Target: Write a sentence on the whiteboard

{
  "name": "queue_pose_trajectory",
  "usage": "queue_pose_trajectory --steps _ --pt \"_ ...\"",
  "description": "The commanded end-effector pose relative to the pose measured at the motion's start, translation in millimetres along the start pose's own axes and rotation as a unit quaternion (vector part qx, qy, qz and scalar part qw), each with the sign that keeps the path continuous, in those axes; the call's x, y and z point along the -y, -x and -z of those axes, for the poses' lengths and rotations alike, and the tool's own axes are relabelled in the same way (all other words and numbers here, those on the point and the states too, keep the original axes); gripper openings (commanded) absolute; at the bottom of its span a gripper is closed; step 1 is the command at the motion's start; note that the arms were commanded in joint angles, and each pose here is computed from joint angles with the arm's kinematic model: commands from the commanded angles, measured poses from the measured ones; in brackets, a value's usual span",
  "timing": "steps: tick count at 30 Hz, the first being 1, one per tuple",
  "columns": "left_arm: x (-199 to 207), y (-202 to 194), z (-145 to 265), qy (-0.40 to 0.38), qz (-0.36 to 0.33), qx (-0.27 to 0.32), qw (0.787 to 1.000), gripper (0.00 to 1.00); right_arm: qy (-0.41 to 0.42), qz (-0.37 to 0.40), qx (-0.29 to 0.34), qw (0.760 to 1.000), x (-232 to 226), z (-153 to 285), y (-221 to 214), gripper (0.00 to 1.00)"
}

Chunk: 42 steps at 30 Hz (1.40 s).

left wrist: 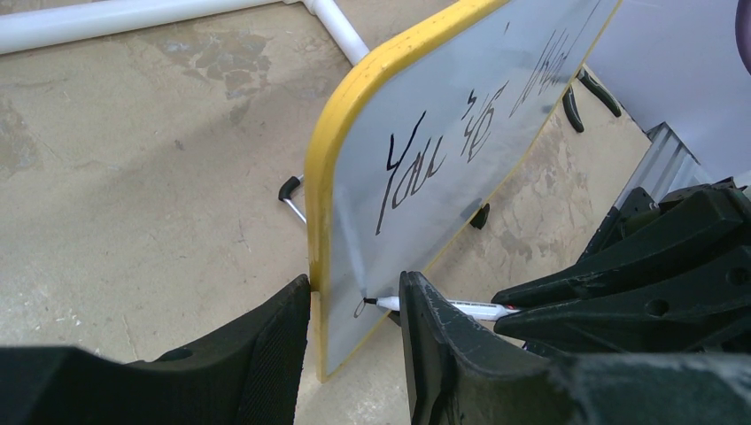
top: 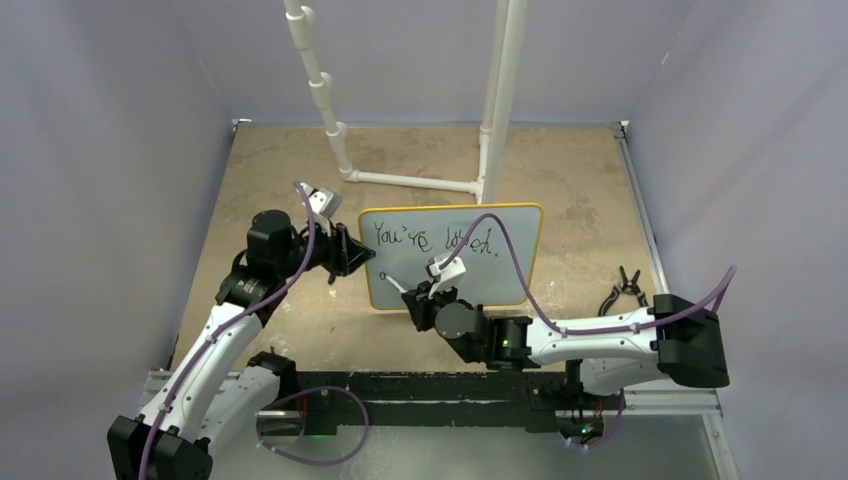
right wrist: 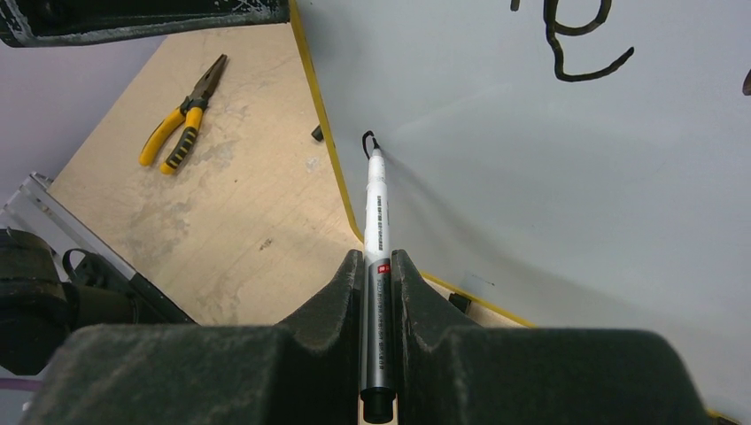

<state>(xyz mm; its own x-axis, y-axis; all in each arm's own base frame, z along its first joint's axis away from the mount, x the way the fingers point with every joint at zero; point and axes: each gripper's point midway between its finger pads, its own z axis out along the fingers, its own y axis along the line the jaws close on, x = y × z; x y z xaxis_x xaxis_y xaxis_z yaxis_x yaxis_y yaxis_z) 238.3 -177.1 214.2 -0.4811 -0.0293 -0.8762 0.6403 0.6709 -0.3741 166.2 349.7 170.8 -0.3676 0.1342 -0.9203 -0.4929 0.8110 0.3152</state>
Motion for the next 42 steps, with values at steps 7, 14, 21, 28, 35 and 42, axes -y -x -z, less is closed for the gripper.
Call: queue_pose_trajectory --steps 7,14,21,28,35,42 --pt "5 11 0 -0.009 -0.019 0.017 1.000 0.40 -0.013 -0.026 -0.004 1.000 6 5 1 0.00" --pt "5 10 0 -0.010 -0.019 0.017 1.000 0.40 -0.019 -0.027 -0.006 0.999 8 5 1 0.00" --pt "5 10 0 -0.010 -0.018 0.016 1.000 0.40 -0.024 -0.032 0.005 0.999 10 8 9 0.00" --pt "6 10 0 -0.011 -0.018 0.016 1.000 0.40 0.025 -0.042 0.043 0.998 -6 18 38 0.00" --pt "6 9 0 -0.013 -0.018 0.015 1.000 0.40 -0.005 -0.042 0.046 0.998 1 16 41 0.00" --pt "7 10 0 -0.014 -0.019 0.016 1.000 0.40 -0.026 -0.041 0.027 0.998 9 14 27 0.00"
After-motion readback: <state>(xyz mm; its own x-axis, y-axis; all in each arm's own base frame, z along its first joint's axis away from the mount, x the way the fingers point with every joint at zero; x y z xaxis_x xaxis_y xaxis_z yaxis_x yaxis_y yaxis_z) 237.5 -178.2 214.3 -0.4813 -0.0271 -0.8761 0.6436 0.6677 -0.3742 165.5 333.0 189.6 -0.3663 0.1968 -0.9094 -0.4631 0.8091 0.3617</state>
